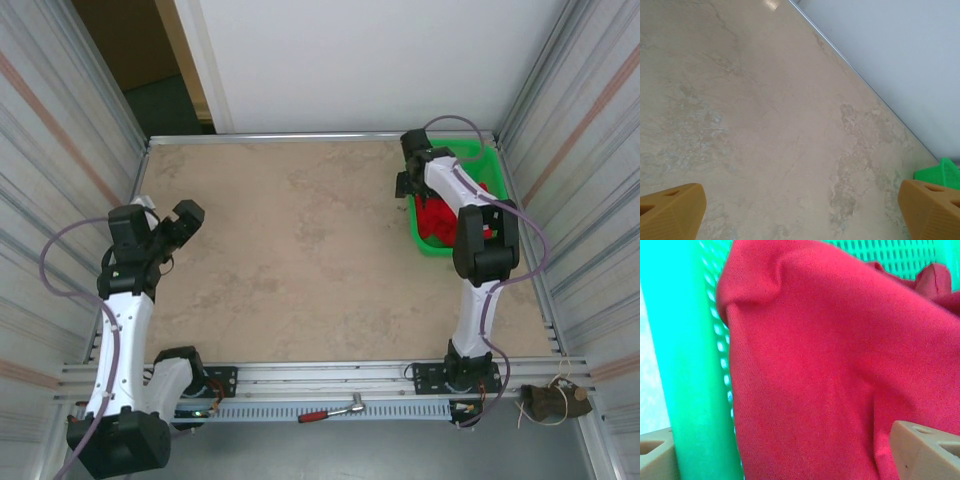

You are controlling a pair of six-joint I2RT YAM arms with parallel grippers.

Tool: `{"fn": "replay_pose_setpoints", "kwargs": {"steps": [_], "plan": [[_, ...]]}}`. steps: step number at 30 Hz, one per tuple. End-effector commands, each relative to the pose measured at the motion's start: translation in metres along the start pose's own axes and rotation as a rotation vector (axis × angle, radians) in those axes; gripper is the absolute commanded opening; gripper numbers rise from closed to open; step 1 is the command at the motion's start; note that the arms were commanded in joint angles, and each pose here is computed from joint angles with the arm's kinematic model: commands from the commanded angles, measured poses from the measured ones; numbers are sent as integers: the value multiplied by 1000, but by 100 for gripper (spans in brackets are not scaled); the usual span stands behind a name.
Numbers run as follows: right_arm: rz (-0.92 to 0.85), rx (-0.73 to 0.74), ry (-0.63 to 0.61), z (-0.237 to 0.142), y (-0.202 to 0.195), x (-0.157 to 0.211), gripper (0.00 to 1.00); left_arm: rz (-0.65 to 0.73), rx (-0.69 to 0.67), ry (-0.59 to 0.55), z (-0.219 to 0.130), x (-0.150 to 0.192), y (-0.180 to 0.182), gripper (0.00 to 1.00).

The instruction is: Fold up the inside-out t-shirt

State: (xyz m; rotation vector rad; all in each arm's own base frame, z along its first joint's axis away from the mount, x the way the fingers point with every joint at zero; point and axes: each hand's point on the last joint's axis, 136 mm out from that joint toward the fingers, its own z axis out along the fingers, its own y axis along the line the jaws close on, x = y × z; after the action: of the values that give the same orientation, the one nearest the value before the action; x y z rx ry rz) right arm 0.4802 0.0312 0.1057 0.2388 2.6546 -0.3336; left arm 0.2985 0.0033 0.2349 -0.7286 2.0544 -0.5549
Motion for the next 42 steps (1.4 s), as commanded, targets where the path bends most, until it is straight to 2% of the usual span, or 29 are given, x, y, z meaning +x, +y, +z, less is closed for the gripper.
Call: {"fn": "replay_pose_setpoints", "kwargs": {"steps": [1,6,9,14,18,21,24,34,42], "plan": [[6,-52,-14,-18,-4,-14,91,1,46,-1,0,-5,-14,99],[131,-247,-29,-78,8,-1,92,16,68,24,2,3,-22,99],[183,-369,-11,-112,20,32,91,38,88,38,1,8,-29,99],[250,-492,40,-155,32,113,91,59,105,56,-2,15,-34,99],[293,-502,107,-154,42,174,92,58,113,76,1,24,-36,99],[319,-490,129,-140,46,200,93,68,109,85,3,28,-37,99],[331,-458,120,-123,46,198,93,74,107,97,6,32,-38,99],[452,-321,49,-73,5,131,94,77,98,101,3,42,-32,99],[509,-277,47,-38,-17,98,94,69,103,111,3,45,-31,99]]}}
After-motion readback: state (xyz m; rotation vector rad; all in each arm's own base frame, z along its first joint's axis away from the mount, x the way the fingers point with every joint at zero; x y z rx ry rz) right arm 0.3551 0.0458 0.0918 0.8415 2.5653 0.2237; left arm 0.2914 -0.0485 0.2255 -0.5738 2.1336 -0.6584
